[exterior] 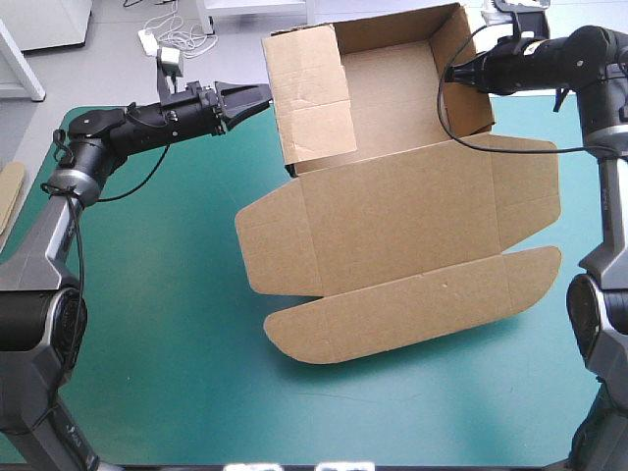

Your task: Fold the box

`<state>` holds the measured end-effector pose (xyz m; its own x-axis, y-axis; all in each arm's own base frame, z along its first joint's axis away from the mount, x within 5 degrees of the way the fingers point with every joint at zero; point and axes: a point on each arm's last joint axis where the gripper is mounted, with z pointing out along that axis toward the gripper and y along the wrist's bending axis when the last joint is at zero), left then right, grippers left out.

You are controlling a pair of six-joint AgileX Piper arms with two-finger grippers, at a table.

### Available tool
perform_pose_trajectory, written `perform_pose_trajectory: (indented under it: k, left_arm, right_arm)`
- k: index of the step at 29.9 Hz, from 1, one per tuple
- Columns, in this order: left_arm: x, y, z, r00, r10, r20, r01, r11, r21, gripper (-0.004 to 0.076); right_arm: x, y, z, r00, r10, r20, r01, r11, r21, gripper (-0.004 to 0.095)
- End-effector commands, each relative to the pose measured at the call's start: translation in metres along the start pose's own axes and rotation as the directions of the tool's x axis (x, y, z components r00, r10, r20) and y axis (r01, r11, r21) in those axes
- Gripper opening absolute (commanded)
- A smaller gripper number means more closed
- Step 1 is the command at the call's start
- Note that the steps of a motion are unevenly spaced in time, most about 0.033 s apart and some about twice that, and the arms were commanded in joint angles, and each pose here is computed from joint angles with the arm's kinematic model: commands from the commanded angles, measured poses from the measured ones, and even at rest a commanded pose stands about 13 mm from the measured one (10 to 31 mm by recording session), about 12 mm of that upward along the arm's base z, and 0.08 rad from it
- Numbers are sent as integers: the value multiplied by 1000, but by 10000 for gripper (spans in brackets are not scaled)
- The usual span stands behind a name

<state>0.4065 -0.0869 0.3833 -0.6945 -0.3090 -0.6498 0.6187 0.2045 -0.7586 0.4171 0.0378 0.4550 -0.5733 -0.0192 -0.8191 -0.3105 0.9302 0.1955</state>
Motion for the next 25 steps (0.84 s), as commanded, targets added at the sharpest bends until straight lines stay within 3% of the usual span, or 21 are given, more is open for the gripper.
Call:
perform_pose_trajectory:
  k: [1,8,15,20,25]
  left_arm:
    - [-12,-56,-2,996,85,-9,-83,988,127,420]
    - [-12,-58,4,979,148,-143,-160,984,-81,465]
    - [-4,-73,26,970,147,-194,-169,980,-102,464]
    - [-3,-82,43,956,193,-222,-250,930,-270,462]
    - [0,-90,54,938,230,-260,-320,863,-391,463]
  right_arm:
    - [-18,11,-32,990,6,142,-4,1000,-17,-17]
    - [-18,11,-30,989,32,143,-28,999,-27,-17]
    - [-19,11,-29,984,104,147,-99,994,-37,-17]
    - [-15,17,-26,987,119,109,-115,992,-42,-11]
    - [-10,31,-13,995,81,60,-81,997,11,-11]
